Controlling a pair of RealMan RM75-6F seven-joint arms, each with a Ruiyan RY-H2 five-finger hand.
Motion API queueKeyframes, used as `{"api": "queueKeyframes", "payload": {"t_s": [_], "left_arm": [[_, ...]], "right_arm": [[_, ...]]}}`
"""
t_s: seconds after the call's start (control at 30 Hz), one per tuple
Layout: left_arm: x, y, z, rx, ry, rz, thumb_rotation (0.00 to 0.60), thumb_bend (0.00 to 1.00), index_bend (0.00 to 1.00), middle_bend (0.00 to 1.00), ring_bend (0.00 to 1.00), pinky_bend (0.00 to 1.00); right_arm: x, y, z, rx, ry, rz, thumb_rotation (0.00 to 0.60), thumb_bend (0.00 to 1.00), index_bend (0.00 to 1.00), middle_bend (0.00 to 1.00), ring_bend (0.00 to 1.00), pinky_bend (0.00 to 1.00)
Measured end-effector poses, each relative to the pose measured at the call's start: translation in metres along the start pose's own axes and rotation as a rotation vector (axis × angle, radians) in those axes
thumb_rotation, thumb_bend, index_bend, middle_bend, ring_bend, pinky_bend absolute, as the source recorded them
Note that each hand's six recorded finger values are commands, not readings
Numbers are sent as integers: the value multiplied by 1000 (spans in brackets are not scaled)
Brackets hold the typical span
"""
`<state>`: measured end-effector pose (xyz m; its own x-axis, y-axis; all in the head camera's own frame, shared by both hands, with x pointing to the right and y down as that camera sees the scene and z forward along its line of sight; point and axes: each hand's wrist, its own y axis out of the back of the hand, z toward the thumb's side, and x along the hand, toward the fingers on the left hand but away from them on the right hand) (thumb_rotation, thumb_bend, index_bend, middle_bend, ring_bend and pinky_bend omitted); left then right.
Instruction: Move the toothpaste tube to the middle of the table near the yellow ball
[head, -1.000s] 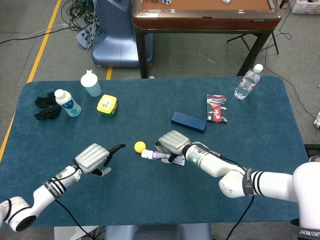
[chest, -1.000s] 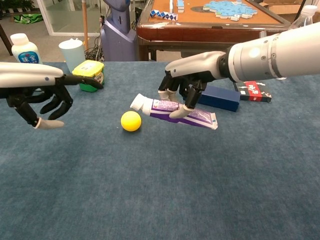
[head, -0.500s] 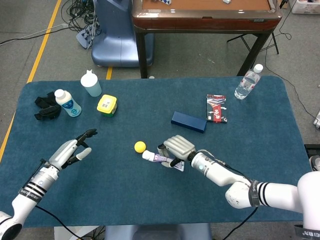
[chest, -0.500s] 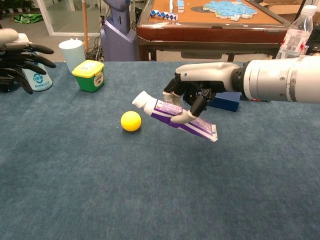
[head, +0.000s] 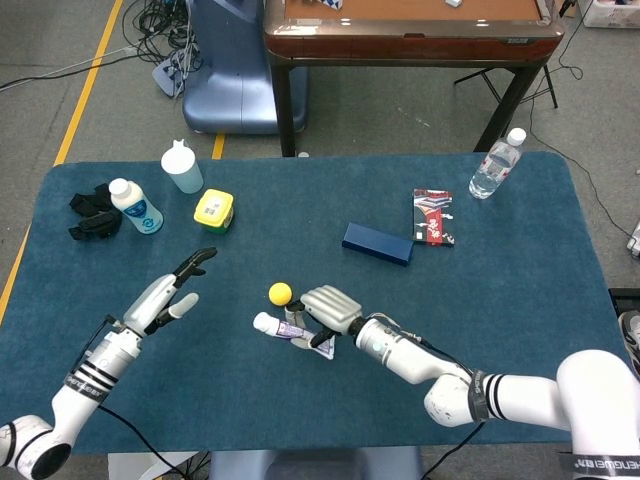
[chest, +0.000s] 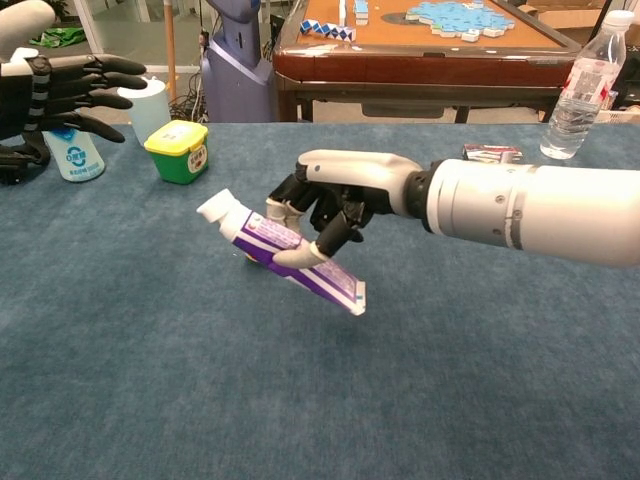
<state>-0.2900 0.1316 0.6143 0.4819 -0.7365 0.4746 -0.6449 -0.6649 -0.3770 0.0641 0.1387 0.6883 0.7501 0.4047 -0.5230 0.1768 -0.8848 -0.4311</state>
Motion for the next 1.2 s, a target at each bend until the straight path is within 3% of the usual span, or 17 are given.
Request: {"api": "queueKeyframes", "payload": {"t_s": [0.53,1.2], "left_arm": [[26,-27,8,10,-128,15,0,13,0,0,0,74],[36,-58,15,-2,-225,-15,0,9,0,0,0,57]], "right_arm": [[-36,-20,28,-113,84,-2,600,969,1000,894,843,783],[-43,-18,35,-177,112,-23,600,970,1000,898,843,783]]}}
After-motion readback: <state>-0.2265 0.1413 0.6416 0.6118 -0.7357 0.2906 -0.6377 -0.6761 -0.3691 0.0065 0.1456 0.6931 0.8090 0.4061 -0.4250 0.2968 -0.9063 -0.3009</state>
